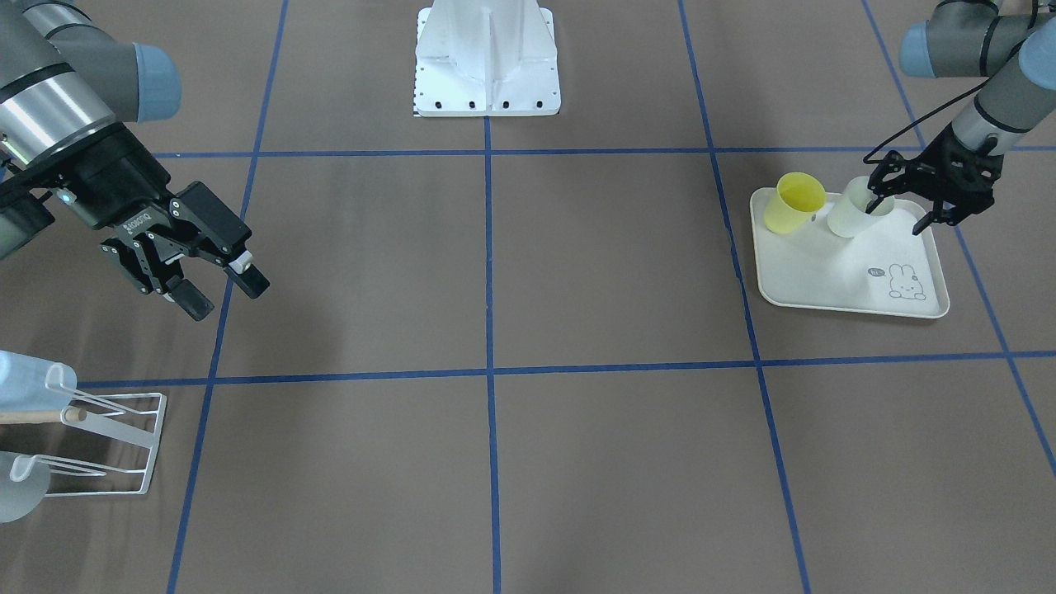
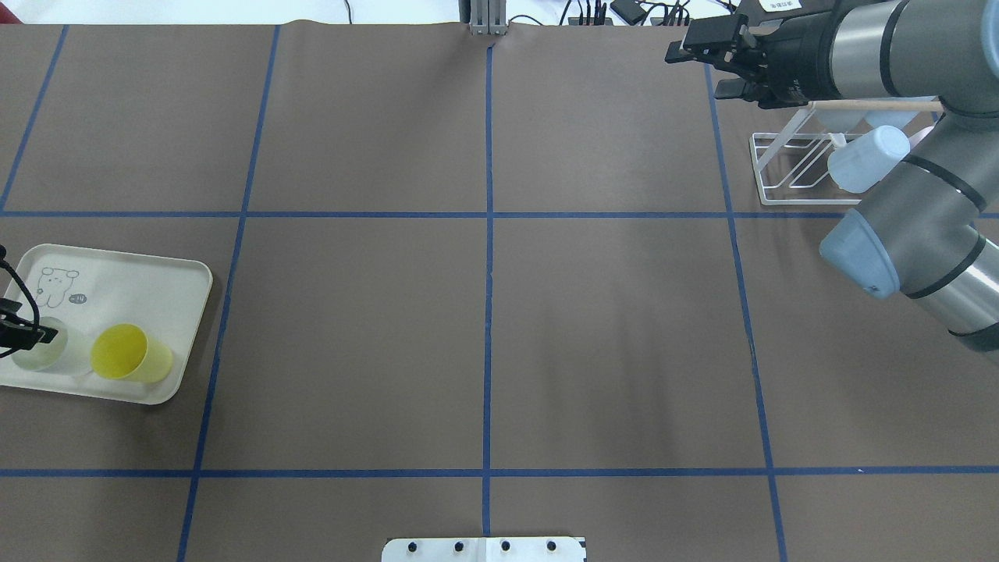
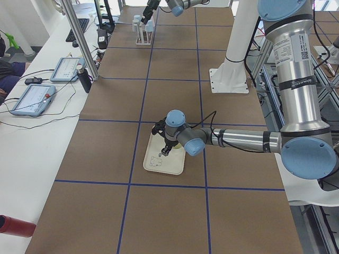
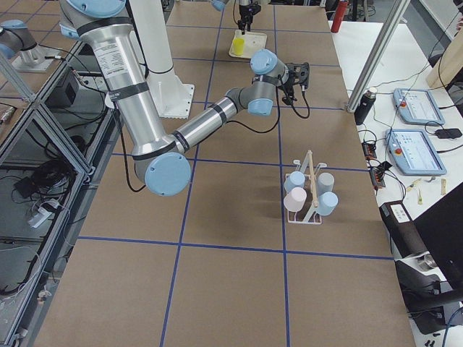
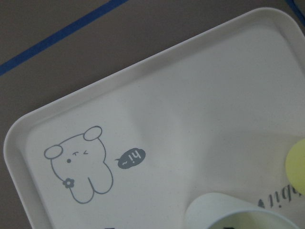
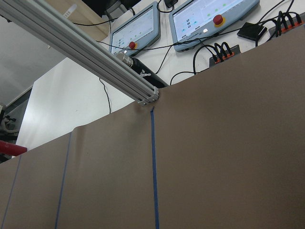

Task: Transfer IKEA cup to right arm and place on rack

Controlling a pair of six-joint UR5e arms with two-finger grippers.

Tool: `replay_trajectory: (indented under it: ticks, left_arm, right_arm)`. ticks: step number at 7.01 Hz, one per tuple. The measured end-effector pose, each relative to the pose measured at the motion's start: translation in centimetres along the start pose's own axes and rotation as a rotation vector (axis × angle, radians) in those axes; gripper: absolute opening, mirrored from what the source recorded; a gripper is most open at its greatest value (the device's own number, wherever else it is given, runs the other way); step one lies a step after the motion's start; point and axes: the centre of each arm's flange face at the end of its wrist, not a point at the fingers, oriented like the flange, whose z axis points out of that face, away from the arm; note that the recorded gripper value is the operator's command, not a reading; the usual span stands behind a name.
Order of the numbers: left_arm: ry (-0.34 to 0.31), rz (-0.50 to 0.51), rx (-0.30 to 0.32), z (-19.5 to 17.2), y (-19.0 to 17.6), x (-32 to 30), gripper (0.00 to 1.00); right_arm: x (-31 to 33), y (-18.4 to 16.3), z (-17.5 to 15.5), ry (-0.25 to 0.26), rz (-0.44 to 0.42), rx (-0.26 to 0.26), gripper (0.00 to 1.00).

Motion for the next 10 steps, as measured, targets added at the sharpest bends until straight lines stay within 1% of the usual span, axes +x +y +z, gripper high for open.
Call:
replay_trajectory:
  ticks: [1,2,4,5,6,7,8,9,10]
  left_arm:
    - [0.003,0.005,0.001,-0.2,0.0,0.2,0.07]
    - [0.01,0.009,0.004,-0.5,0.0,0.3,0.0]
    - [0.023,0.011,0.006,-1.4,0.5,0.8,0.0]
    - [0.023,0.008,0.014,-2.3,0.9,1.0,0.0]
    - [0.009,-0.014,0.031,-3.7,1.0,0.6,0.0]
    - [-0.02,-0.055,0.066,-5.7,0.3,-0.8,0.0]
    - [-0.048,-0.087,0.118,-7.8,-1.5,-2.1,0.0]
    - [-0.059,-0.125,0.17,-9.5,-4.3,-2.6,0.0]
    - [-0.048,-0.199,0.225,-10.9,-7.7,-2.2,0.0]
  right_arm:
    - [0.0,0.0,-0.1,-0.002,0.0,0.0,1.0]
    - [-0.1,0.1,-0.2,-0.004,-0.001,0.0,1.0]
    - [-0.3,0.1,-0.3,-0.008,-0.001,0.0,1.0]
    - [-0.4,0.1,-0.4,-0.011,0.001,0.0,1.0]
    - [-0.6,0.2,-0.6,-0.015,0.004,0.0,1.0]
    - [-0.8,0.3,-0.7,-0.02,0.004,0.0,1.0]
    - [-0.9,0.3,-0.9,-0.024,0.003,-0.001,1.0]
    - [-0.9,0.3,-0.8,-0.024,0.004,-0.001,1.0]
    - [-0.9,0.3,-0.8,-0.023,0.01,-0.001,1.0]
